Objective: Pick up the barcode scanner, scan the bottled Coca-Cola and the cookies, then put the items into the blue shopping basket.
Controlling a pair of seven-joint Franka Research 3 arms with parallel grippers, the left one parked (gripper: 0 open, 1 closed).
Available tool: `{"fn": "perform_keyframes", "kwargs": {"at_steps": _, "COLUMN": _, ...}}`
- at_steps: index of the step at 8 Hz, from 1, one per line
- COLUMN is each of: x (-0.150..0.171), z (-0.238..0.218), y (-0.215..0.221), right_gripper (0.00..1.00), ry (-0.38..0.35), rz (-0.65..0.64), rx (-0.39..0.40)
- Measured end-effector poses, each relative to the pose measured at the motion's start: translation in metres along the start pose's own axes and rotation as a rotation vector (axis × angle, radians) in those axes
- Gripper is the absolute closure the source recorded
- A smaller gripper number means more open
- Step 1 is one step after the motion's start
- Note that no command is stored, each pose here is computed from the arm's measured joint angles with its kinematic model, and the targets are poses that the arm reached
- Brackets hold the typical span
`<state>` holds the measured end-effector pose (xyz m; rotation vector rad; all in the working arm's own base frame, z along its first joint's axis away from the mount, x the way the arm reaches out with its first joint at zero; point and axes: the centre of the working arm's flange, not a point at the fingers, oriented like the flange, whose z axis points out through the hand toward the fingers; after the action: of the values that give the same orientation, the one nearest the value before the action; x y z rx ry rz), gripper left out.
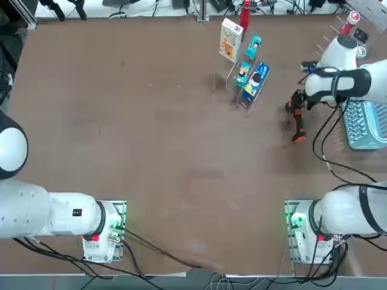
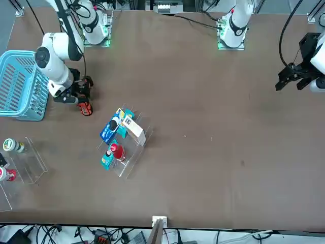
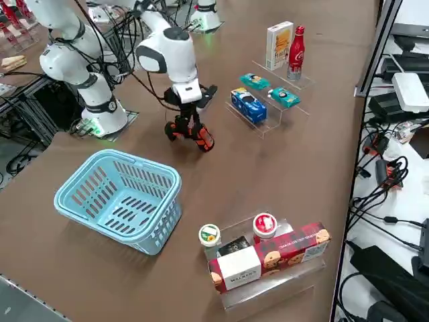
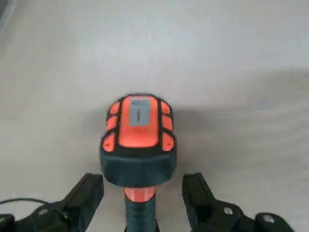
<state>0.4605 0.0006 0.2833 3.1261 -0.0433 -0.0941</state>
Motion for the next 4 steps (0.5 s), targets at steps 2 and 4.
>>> {"fn": "perform_keyframes", "kwargs": {"at_steps": 2, "x": 0.046, "z": -0.116, "y": -0.017, "right_gripper": 0.00, "ry": -0.010, "rz": 0.017, "rx": -0.009}}
{"fn": "perform_keyframes", "kwargs": {"at_steps": 4, "x": 0.074, "z": -0.231, "y": -0.061, "right_gripper": 0.00, "ry": 0.035, "rz": -0.002, "rx": -0.008}}
